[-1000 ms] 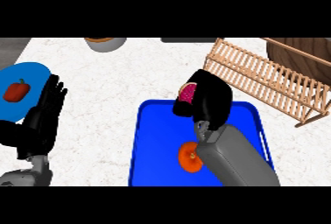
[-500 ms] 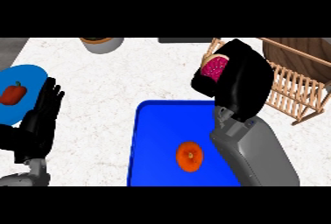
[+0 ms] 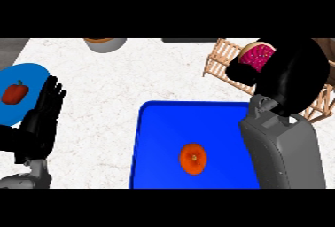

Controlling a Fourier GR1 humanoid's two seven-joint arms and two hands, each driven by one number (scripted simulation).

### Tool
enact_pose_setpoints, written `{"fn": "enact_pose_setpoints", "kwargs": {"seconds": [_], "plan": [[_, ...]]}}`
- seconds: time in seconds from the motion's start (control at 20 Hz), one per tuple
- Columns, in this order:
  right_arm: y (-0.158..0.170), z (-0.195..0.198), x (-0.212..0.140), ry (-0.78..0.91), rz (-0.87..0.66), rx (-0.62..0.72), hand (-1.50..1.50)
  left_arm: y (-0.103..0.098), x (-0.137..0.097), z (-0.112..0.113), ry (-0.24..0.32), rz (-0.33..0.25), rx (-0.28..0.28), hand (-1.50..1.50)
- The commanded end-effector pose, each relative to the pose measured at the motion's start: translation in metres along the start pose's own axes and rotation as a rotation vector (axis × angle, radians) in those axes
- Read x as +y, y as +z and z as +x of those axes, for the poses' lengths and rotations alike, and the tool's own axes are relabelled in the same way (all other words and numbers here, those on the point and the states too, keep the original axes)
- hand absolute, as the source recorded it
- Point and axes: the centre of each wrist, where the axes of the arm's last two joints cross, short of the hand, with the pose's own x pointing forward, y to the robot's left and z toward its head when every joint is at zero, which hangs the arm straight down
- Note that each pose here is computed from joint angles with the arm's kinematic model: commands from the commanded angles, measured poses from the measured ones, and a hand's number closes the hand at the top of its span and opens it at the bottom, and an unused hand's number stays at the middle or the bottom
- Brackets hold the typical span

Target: Pick the cupcake from the tray and place it in the tiered shelf

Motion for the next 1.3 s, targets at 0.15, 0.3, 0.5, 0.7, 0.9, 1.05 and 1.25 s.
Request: {"fn": "enact_pose_setpoints", "kwargs": {"seconds": [0.15,0.3,0.5,0.7,0.9,1.05,1.25], "plan": [[-0.033,-0.016,0.005,-0.001,-0.05,0.197,1.5,-0.006,-0.012,-0.001,0.017,-0.014,-0.006,0.0],[-0.046,-0.037,0.015,0.004,-0.088,0.188,1.5,0.007,-0.004,0.008,0.014,-0.014,-0.001,0.0],[-0.068,-0.057,0.029,-0.035,-0.086,0.187,1.5,-0.009,0.002,-0.005,0.02,-0.006,0.003,0.0],[-0.095,-0.071,0.04,-0.05,-0.129,0.175,1.5,-0.004,-0.027,-0.003,0.001,-0.006,-0.011,0.0],[-0.09,-0.064,0.064,-0.017,-0.103,0.159,1.5,-0.005,-0.026,0.008,0.006,-0.018,-0.009,0.0],[-0.12,-0.082,0.072,-0.018,-0.11,0.204,1.5,-0.012,-0.012,0.005,0.003,-0.008,-0.01,0.0],[-0.129,-0.103,0.064,-0.182,-0.113,0.254,-1.5,-0.015,-0.008,0.001,-0.008,-0.009,-0.017,0.0]]}}
